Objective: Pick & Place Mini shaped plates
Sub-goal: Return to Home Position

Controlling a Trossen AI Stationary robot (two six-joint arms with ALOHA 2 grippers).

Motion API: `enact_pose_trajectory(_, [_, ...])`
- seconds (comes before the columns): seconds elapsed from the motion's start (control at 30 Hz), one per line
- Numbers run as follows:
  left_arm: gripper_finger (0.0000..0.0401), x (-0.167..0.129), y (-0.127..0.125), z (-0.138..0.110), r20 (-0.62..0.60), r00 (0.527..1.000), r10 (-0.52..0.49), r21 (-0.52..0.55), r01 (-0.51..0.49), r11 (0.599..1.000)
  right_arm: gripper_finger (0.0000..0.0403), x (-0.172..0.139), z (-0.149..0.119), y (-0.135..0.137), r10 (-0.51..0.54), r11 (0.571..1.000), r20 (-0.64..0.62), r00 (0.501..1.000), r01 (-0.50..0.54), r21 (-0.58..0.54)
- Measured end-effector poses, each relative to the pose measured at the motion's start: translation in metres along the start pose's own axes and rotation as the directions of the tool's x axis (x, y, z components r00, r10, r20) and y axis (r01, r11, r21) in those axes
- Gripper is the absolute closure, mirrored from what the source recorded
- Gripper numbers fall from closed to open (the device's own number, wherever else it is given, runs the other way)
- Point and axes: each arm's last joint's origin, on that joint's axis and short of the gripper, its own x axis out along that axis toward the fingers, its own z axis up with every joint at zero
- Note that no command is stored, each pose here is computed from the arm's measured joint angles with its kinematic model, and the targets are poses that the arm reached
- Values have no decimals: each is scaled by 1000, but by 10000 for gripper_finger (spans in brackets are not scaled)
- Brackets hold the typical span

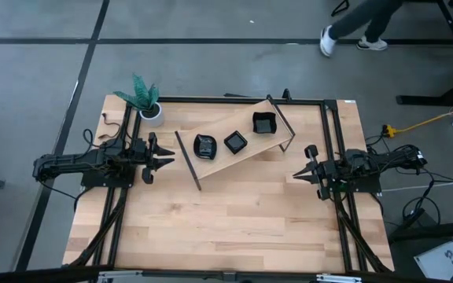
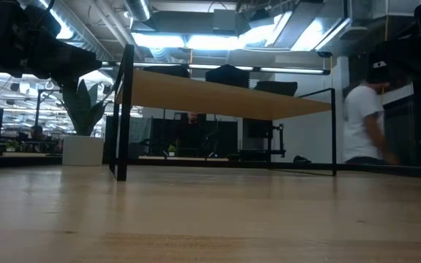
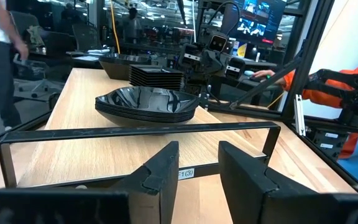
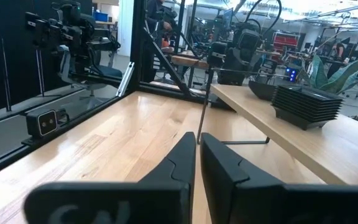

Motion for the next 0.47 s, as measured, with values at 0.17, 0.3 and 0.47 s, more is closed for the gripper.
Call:
enact_pose_trajectory(0.17, [291, 0, 0, 0, 0, 1000, 0, 0, 0, 1000, 377, 0, 0, 0, 0, 1000, 0, 1000, 0, 0])
enact_pose_trajectory(0.3, [290, 0, 0, 0, 0, 1000, 0, 0, 0, 1000, 377, 0, 0, 0, 0, 1000, 0, 1000, 0, 0])
enact_pose_trajectory(0.47, [293, 0, 0, 0, 0, 1000, 0, 0, 0, 1000, 377, 0, 0, 0, 0, 1000, 0, 1000, 0, 0])
